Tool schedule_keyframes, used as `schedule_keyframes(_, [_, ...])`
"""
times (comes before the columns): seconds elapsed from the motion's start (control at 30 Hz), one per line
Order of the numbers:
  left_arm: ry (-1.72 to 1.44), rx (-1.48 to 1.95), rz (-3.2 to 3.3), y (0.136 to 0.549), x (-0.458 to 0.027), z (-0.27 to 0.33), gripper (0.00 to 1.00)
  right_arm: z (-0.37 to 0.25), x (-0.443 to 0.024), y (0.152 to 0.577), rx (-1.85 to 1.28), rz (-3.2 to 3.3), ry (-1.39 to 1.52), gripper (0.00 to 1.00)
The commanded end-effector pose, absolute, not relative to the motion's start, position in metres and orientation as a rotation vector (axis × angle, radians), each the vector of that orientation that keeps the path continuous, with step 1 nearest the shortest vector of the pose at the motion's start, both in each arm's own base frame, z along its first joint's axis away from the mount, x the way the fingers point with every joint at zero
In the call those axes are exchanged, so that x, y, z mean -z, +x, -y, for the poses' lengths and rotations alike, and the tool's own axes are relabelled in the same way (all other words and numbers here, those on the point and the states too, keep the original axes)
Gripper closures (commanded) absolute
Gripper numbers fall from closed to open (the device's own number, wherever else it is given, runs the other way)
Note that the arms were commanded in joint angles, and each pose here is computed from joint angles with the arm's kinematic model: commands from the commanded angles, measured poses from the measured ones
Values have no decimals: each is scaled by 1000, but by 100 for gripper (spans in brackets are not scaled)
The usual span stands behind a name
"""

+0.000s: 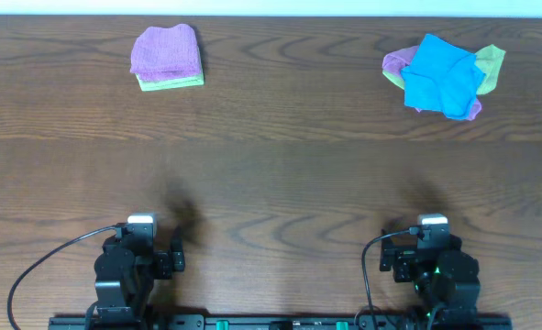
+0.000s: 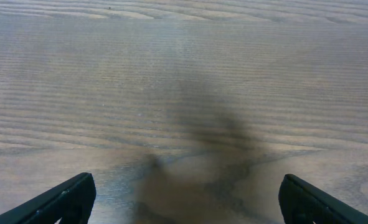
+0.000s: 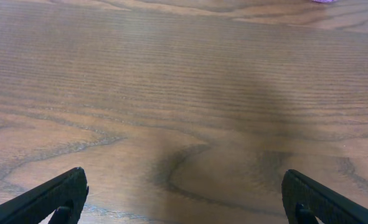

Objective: Fold the cloth

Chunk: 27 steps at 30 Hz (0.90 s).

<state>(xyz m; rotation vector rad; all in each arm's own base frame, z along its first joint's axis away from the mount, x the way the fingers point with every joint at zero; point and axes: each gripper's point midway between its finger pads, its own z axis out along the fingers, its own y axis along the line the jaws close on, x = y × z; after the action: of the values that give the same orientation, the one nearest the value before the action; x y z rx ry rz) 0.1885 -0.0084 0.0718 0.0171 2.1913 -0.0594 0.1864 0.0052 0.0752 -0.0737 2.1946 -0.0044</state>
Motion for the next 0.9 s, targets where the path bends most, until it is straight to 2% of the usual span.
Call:
schedule_keyframes(0.0, [27,42,-2200,187,-68,7,5,-2,-72,187,29,-2195,-76,1])
schedule_keyframes(0.47, [27,42,-2200,187,-68,7,5,5,-73,187,77,-2192,-56,1])
schedule_keyframes(0.6, [27,42,-2199,187,-68,7,5,20,-84,188,78,-2194,147,1])
schedule_keyframes(0.7, [27,42,-2199,187,-68,7,5,29,-101,194,34,-2226,324,1])
schedule_keyframes(0.87, [27,42,-2199,187,-68,7,5,44,-154,225,30,-2265,415,1])
